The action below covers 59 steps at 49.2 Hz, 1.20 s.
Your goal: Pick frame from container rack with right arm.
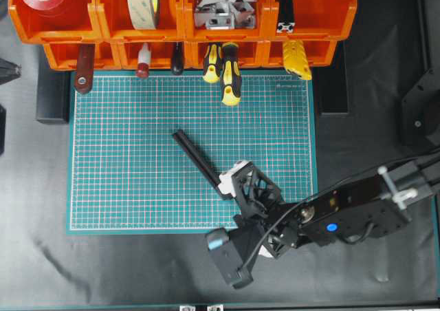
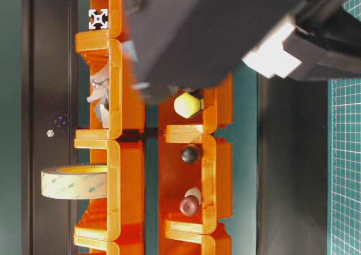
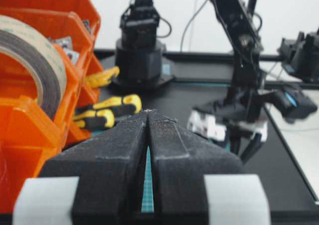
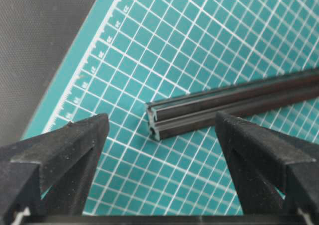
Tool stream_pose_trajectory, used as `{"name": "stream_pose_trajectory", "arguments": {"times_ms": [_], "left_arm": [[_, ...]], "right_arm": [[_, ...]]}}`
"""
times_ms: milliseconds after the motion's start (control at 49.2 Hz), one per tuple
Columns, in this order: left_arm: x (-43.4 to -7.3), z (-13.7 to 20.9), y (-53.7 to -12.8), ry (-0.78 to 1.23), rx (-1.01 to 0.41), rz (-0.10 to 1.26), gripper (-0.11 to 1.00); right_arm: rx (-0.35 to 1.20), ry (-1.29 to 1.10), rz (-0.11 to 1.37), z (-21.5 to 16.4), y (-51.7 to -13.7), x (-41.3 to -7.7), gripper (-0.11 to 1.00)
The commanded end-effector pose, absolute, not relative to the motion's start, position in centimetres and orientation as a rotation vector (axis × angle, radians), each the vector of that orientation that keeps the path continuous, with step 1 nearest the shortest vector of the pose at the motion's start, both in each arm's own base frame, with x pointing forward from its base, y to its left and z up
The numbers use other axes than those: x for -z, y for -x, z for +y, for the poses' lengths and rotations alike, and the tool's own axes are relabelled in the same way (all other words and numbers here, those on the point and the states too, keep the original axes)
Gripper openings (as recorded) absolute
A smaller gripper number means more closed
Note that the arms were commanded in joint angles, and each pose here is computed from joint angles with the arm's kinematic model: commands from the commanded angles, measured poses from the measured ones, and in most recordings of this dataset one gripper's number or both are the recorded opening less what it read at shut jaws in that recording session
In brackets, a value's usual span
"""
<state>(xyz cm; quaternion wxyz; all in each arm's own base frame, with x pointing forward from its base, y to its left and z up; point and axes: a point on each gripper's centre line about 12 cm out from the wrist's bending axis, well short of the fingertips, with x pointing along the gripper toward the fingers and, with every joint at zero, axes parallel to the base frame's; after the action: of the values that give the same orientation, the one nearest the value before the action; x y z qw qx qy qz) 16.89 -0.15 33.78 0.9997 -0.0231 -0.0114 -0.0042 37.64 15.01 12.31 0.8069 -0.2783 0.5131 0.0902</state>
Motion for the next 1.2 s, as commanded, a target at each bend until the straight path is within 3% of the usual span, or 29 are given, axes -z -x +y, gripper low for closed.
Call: {"name": "stream_pose_trajectory", "arguments": {"times_ms": [0,163,467,772,1179], "left_arm": [[-34.7,-0.1,-16.8,0.046,0.008,-0.04,0.0],[-34.9,-0.1,-16.7,0.045,0.008,-0.046,0.0],[-35.0,-0.2,-16.6,0.047,0.01,-0.054,0.0],[-35.4,-0.2,-16.6,0.05,0.013,-0.087,0.0],[-35.4,-0.2,-16.6,0.045,0.012,-0.084,0.0]], "right_arm": [[-0.131,0.451,1.014,13.9,-37.9,-16.3,0.83],[-0.054,0.245,0.896,11.8,-36.7,-20.6,0.83],[-0.051,0.014,0.655,8.5,-31.7,-26.7,0.83],[-0.072,-0.084,0.459,5.9,-27.1,-29.7,0.83],[-0.01,-0.121,0.359,3.0,-21.4,-31.2,0.83]]}}
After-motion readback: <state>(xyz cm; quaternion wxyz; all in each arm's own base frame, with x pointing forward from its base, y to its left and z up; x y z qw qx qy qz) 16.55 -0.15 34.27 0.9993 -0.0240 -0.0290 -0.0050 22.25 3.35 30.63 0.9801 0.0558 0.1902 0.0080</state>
